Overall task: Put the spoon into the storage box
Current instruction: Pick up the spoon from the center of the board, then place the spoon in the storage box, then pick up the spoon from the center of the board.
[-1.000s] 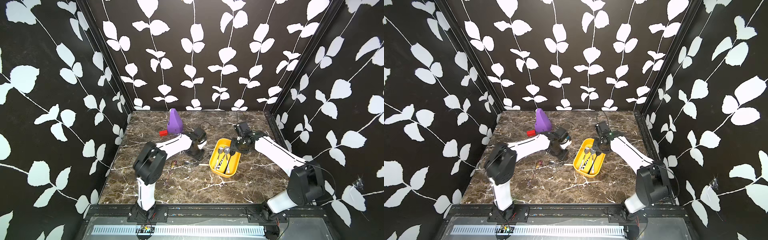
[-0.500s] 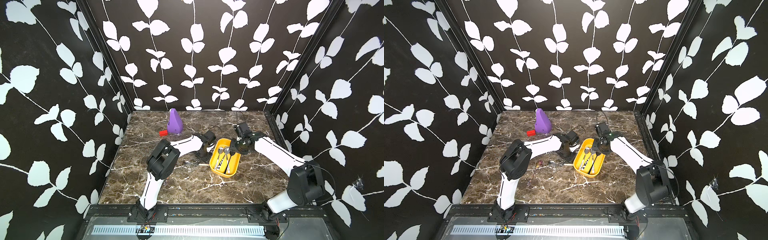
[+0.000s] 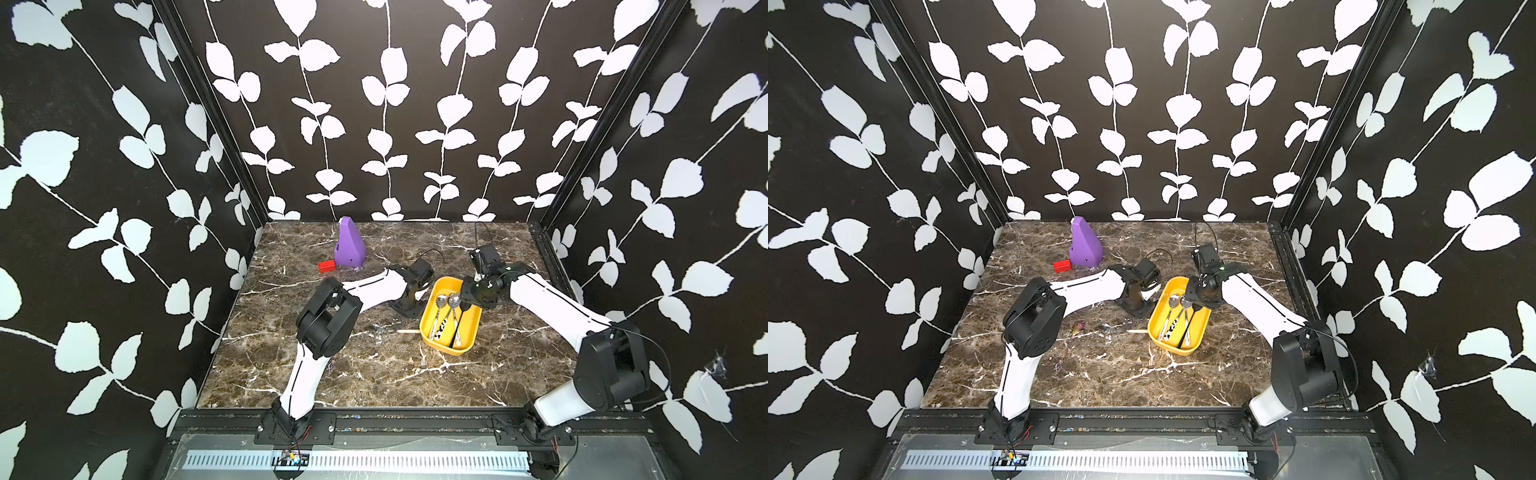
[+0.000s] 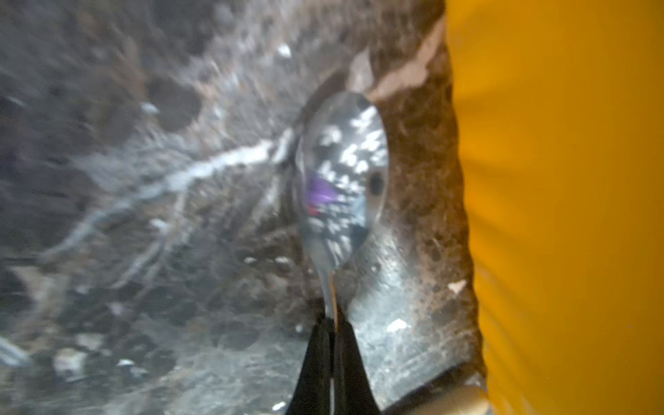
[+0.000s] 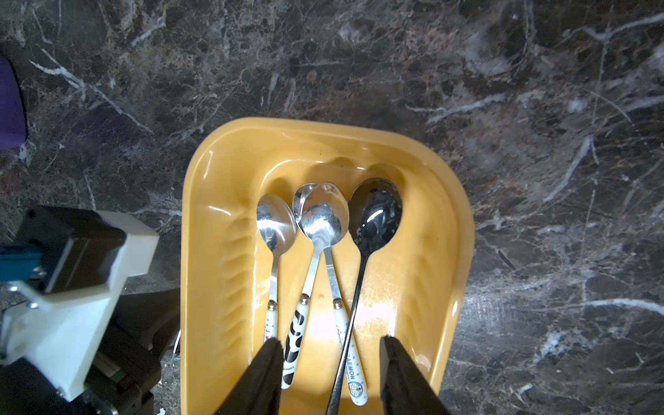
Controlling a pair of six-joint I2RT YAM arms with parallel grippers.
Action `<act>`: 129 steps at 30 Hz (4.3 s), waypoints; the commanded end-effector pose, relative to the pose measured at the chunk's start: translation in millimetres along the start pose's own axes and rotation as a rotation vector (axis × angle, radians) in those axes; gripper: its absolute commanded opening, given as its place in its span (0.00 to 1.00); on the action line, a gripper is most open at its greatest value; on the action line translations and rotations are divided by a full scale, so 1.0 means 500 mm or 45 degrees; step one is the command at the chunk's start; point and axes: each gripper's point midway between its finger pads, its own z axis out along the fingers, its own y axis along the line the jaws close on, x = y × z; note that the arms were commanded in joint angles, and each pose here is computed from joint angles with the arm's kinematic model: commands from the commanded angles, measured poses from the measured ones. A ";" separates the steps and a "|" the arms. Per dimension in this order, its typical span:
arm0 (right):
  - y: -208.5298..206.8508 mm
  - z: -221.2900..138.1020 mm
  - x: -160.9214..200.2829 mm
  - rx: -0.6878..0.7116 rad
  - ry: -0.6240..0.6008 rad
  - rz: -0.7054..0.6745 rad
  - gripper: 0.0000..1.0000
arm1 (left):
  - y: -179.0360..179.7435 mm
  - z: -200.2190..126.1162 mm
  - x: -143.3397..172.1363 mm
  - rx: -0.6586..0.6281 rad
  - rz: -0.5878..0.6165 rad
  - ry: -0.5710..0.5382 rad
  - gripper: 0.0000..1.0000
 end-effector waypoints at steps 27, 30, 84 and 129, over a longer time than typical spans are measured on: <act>-0.044 -0.008 -0.030 0.001 -0.037 0.038 0.46 | -0.013 -0.251 -0.021 0.313 -0.291 -0.301 0.00; -0.059 -0.016 -0.042 -0.003 -0.060 0.064 0.47 | -0.040 -0.285 -0.034 0.418 -0.359 -0.344 0.00; -0.146 -0.035 -0.054 -0.028 -0.084 0.199 0.46 | -0.230 -0.023 -0.142 0.581 -0.438 -0.070 0.22; 0.332 0.042 0.328 -0.600 0.182 -2.434 0.47 | 0.387 -0.468 0.285 -0.113 -1.111 -0.593 0.58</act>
